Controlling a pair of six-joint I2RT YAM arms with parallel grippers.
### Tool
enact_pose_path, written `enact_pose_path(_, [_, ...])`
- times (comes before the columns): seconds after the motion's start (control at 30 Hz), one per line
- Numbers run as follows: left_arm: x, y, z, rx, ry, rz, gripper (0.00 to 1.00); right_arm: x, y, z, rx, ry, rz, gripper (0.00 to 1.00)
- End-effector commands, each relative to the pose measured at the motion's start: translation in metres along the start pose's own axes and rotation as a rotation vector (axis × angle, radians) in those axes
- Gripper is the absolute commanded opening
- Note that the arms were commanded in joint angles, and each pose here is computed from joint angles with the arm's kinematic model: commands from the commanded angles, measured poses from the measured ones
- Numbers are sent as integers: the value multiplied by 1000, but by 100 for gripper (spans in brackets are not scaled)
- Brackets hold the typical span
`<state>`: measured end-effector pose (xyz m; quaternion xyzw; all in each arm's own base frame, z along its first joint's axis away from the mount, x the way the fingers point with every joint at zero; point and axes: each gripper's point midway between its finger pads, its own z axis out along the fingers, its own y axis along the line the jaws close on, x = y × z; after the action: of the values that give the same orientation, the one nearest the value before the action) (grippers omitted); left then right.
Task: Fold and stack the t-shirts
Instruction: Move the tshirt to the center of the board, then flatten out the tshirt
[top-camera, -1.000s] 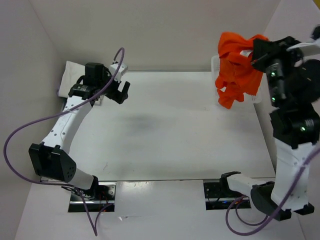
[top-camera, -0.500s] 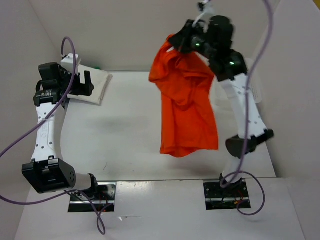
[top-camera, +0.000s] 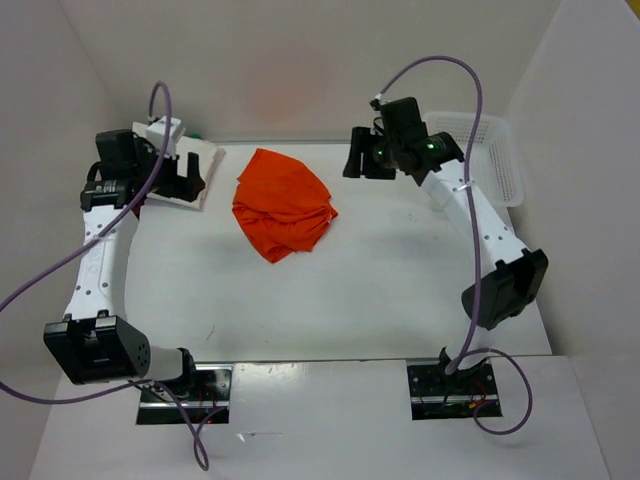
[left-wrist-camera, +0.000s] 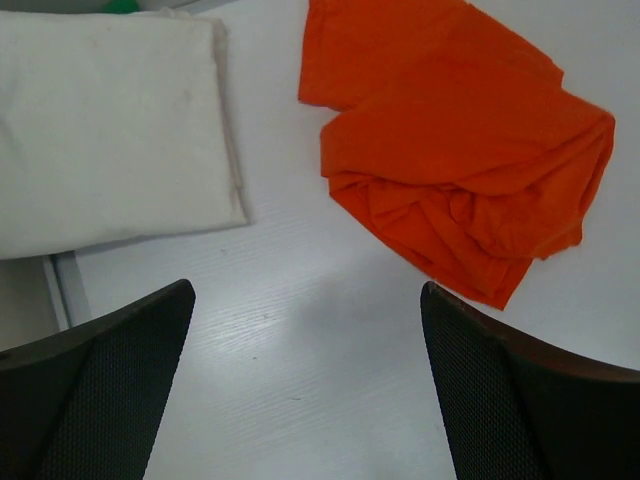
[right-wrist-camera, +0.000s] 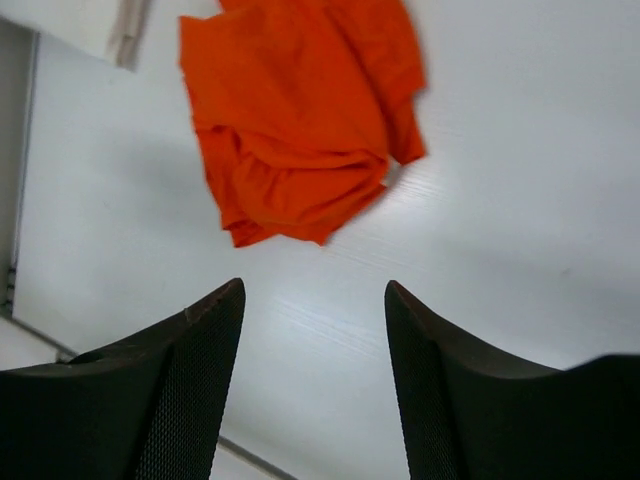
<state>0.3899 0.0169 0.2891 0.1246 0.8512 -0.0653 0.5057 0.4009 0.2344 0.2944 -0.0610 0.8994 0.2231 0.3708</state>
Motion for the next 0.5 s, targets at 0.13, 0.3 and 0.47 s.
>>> enact_pose_path(0.13, [60,-64,43,130,227,204,100,13,-28,11,32,-61,75,64])
enact_pose_path(0.3, [108,-125,71,263,335,287,100,72,-14,90,11,147,98,68])
enact_pose_path(0.47, [153,-151,111,249,428,306,100,105,-15,145,-16,233,147,80])
